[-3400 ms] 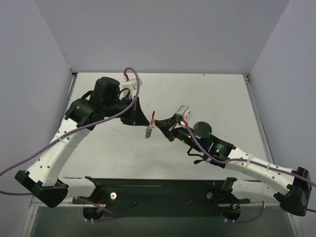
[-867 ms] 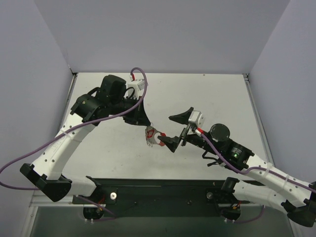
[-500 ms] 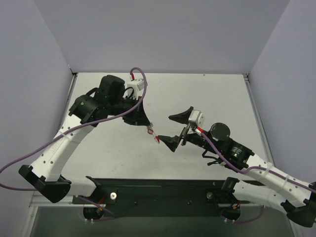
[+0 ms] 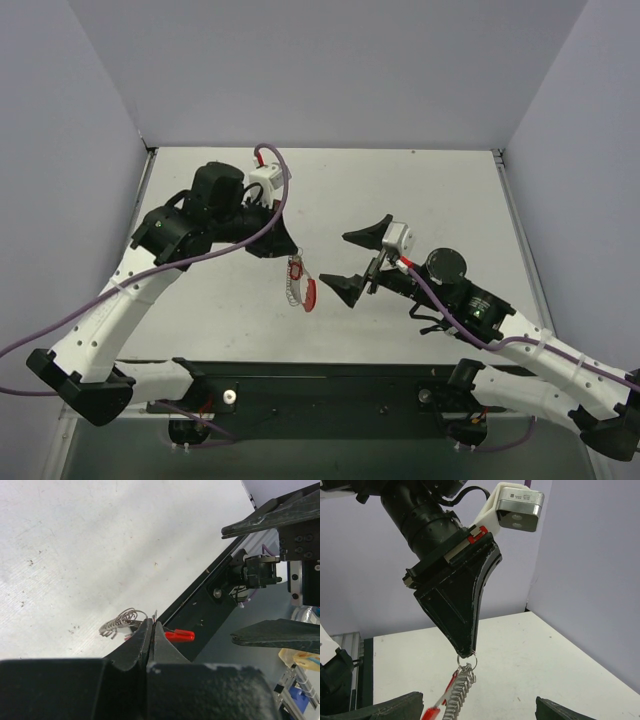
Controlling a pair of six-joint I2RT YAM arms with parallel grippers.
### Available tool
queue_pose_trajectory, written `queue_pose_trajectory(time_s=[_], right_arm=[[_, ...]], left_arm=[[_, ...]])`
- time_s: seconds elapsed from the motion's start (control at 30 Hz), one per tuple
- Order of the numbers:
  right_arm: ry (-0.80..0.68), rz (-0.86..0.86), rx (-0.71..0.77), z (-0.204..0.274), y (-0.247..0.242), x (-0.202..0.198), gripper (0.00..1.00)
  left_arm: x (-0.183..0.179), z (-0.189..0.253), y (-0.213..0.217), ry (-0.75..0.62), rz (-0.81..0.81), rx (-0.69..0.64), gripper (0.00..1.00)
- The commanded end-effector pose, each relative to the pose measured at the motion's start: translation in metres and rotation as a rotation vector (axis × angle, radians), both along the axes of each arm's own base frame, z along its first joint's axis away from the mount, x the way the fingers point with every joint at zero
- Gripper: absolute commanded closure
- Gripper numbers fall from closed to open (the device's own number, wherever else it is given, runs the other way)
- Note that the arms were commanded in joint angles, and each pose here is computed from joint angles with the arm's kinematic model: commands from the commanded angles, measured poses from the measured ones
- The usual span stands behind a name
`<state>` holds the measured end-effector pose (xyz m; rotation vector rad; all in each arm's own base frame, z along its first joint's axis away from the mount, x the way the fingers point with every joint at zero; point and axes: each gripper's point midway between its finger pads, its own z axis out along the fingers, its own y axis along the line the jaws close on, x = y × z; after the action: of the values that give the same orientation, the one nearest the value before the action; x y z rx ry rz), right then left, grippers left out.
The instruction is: Put the keys on the keyring
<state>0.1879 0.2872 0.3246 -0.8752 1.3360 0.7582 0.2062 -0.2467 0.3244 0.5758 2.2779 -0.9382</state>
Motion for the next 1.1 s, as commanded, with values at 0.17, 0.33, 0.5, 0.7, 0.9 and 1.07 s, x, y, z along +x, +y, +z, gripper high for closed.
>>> queue_pose_trajectory(time_s=[0.17, 0.33, 0.5, 0.7, 0.9, 1.07], right_arm=[[-0.054, -0.013, 0.061, 0.032, -0.009, -0.001, 0.05], [-0.053, -0.027, 0.065, 0.033, -0.014, -0.001, 0.05], [-0.038, -0.045, 0.056, 0.029, -0.016, 0.001, 0.05], [-0.03, 0.0, 0.047, 0.026, -0.009, -0.004, 0.09], [-0.005, 0.104, 0.057, 0.032, 0.008, -0.015, 0.19], [0.033, 0.119, 0.024, 0.026, 0.02, -0.012, 0.22]], left_arm=[[0.018, 0.022, -0.017, -0.144, 0.006, -0.142, 1.0], [0.024, 0.028, -0.02, -0.171, 0.019, -0.169, 1.0], [0.025, 0.035, -0.02, -0.197, 0.02, -0.184, 1.0], [0.022, 0.043, -0.02, -0.212, 0.011, -0.203, 1.0], [0.023, 0.045, -0.014, -0.23, 0.028, -0.174, 1.0], [0.025, 0.049, -0.009, -0.247, 0.045, -0.156, 1.0]])
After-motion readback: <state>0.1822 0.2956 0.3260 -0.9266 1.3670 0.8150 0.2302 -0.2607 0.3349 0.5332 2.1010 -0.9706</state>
